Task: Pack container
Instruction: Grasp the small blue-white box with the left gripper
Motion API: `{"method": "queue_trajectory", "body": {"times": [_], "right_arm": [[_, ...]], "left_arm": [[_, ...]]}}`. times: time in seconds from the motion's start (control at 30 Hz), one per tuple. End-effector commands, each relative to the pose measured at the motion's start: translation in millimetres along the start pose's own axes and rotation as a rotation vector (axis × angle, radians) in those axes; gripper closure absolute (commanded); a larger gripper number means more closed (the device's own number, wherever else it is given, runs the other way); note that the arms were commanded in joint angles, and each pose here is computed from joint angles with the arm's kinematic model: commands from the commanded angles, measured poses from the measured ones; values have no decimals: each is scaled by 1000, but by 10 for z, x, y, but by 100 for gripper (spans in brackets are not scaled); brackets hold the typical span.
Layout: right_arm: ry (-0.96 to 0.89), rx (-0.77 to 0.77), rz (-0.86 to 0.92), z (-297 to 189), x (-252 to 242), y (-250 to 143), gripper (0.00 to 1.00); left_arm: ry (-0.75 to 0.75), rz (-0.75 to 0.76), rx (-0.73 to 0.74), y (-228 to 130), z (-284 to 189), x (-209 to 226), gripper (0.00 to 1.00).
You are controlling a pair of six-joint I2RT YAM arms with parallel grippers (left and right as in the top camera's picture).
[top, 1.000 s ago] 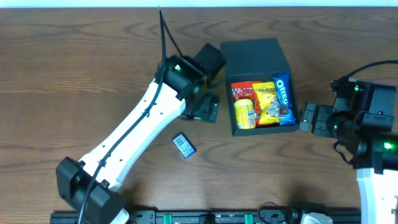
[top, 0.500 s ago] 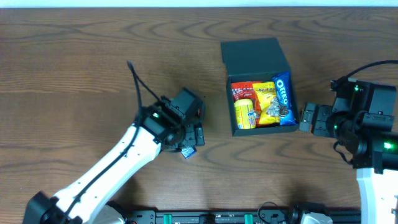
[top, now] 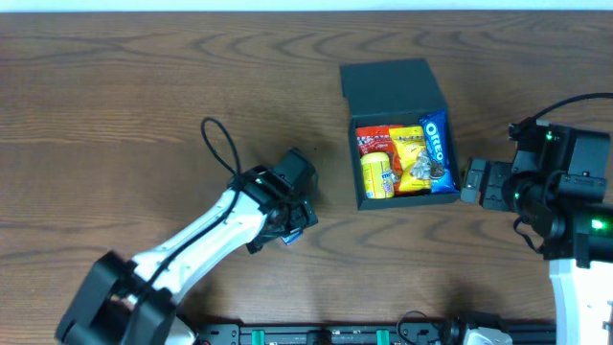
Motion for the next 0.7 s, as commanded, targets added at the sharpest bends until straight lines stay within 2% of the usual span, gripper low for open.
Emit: {"method": "queue_trajectory", "body": {"times": [0.0,0.67], "right_arm": [[-4,-13,4,-36,-17,27,1],[-5,-13,4,-36,-17,27,1]], "left_arm": [[34,-35,12,-1,127,29,5],[43,-33,-46,113,301,-32,5]]}}
Point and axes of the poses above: each gripper's point midway between its finger pads, its own z axis out along the fingers, its own x axis along the line the jaws close on, y = z × x, the point moved 4 cm from there along -z, back along the fingers, and after that the axes turned 13 degrees about -z, right-handed, at the moved point
